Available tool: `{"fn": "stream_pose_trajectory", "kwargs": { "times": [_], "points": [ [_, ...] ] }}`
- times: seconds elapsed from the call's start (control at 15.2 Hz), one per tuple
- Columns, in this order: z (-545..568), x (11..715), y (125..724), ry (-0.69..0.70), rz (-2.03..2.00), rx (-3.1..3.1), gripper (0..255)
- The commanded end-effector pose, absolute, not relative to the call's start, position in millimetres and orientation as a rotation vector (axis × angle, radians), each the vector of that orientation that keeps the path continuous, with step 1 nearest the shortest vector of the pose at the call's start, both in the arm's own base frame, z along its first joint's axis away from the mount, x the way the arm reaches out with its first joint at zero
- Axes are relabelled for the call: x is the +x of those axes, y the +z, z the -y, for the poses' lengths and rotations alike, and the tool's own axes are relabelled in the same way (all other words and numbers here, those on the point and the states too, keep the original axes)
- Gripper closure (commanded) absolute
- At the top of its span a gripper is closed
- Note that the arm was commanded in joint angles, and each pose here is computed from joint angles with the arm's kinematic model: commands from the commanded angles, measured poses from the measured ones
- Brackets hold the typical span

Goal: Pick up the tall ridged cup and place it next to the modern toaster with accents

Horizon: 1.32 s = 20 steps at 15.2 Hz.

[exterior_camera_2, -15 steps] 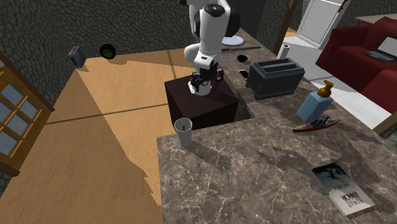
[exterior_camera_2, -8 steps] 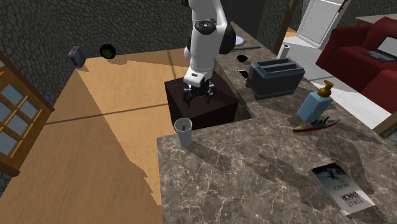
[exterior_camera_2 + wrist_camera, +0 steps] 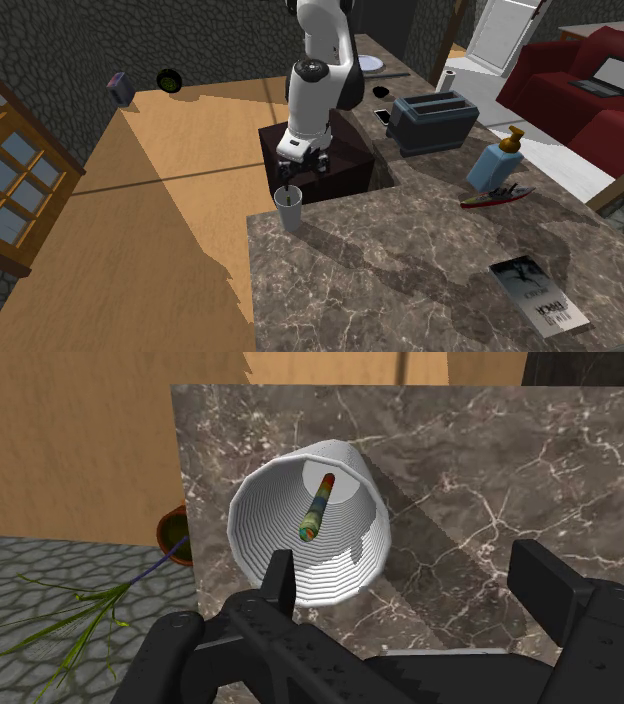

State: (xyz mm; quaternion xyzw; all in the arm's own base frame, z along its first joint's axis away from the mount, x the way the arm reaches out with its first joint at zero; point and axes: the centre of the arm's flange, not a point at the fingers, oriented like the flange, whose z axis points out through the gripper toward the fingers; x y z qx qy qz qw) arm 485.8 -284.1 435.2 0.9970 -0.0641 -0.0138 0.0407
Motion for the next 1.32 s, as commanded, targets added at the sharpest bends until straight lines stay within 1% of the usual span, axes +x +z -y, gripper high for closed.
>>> {"fn": "stream_pose_trajectory", "kwargs": {
  "times": [0.0, 0.2, 0.73, 0.79, 1.25],
  "points": [
    [286, 486, 425, -0.041, 0.196, 3.053, 0],
    [287, 486, 411, -0.041, 0.196, 3.053, 0],
    [287, 486, 412, -0.041, 0.196, 3.053, 0],
    [287, 486, 412, -0.041, 0.196, 3.053, 255],
    [287, 486, 412, -0.041, 0.196, 3.053, 255]
  ]
}}
